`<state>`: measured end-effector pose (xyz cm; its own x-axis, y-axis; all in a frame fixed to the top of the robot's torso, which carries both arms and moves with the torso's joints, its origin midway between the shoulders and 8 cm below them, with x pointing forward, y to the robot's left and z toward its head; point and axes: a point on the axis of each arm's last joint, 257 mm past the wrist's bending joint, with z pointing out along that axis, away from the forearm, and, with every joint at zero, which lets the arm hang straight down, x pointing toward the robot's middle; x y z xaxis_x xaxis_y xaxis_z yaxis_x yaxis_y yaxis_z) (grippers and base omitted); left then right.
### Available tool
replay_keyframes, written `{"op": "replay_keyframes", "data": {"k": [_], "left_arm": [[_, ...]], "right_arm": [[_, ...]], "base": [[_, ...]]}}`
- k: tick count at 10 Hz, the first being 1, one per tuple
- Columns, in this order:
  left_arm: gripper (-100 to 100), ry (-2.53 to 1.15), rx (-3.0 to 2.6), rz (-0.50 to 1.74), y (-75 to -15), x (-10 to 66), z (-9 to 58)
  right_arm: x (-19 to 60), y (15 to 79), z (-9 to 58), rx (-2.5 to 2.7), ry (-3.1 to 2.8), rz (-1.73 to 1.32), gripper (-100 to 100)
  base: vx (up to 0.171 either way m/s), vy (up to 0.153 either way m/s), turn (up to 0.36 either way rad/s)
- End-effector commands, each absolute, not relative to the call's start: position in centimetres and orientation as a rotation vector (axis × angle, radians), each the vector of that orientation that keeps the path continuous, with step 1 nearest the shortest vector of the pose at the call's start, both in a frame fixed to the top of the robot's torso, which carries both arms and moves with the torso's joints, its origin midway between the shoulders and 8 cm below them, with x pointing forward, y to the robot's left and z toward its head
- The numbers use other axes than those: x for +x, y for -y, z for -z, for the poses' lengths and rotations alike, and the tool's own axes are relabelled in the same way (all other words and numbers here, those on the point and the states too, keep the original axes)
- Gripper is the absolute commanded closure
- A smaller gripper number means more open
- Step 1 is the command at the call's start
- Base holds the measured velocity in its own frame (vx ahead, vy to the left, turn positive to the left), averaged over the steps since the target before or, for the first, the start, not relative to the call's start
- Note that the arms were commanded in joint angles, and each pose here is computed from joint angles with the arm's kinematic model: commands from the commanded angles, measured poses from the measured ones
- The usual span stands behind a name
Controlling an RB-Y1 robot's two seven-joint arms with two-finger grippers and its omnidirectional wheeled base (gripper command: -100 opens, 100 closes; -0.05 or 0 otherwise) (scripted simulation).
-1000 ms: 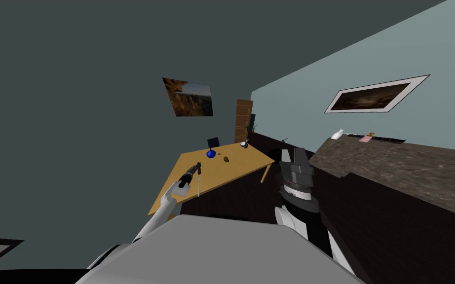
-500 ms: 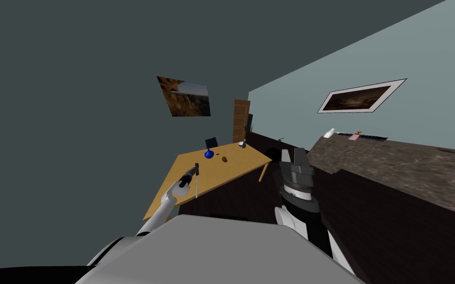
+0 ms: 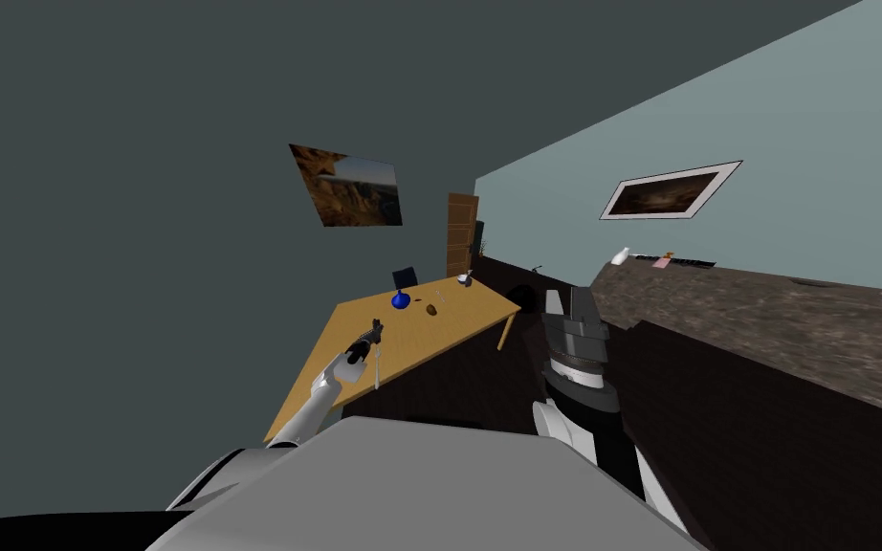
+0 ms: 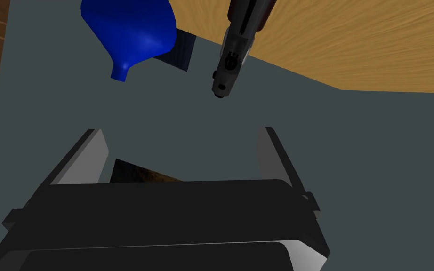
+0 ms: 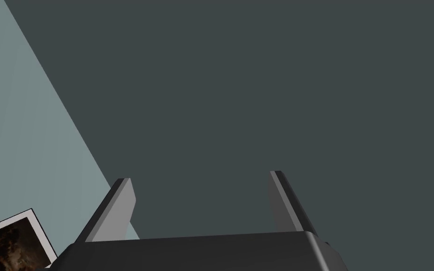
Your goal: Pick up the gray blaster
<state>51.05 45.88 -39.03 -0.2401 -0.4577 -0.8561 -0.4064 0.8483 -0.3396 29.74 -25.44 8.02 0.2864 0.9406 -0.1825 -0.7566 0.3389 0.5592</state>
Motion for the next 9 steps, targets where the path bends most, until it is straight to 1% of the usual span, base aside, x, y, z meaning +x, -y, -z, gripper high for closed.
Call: {"op": "replay_keyframes", "data": {"k": [1, 4, 7, 9], "left_arm": [[-100, -1.886, -0.647, 0.032, -46.3, 50.8, 40.0], [-100, -1.949, -0.627, -0.038, -47.7, 49.8, 41.9], [-100, -2.022, -0.596, -0.124, -49.5, 48.4, 43.8], [-100, -2.043, -0.589, -0.148, -50.1, 47.9, 44.4]], "right_arm": [[29.7, 25.4, -8.0, 0.403, -0.533, -1.175, 0], [29.7, 25.4, -8.0, 0.403, -0.533, -1.175, 0], [29.7, 25.4, -8.0, 0.403, -0.533, -1.175, 0], [29.7, 25.4, -8.0, 0.403, -0.533, -1.175, 0]], "base": [[0.009, 0.009, -0.049], [0.014, 0.01, -0.068], [0.031, 0.023, -0.121], [0.024, 0.018, -0.036]]}}
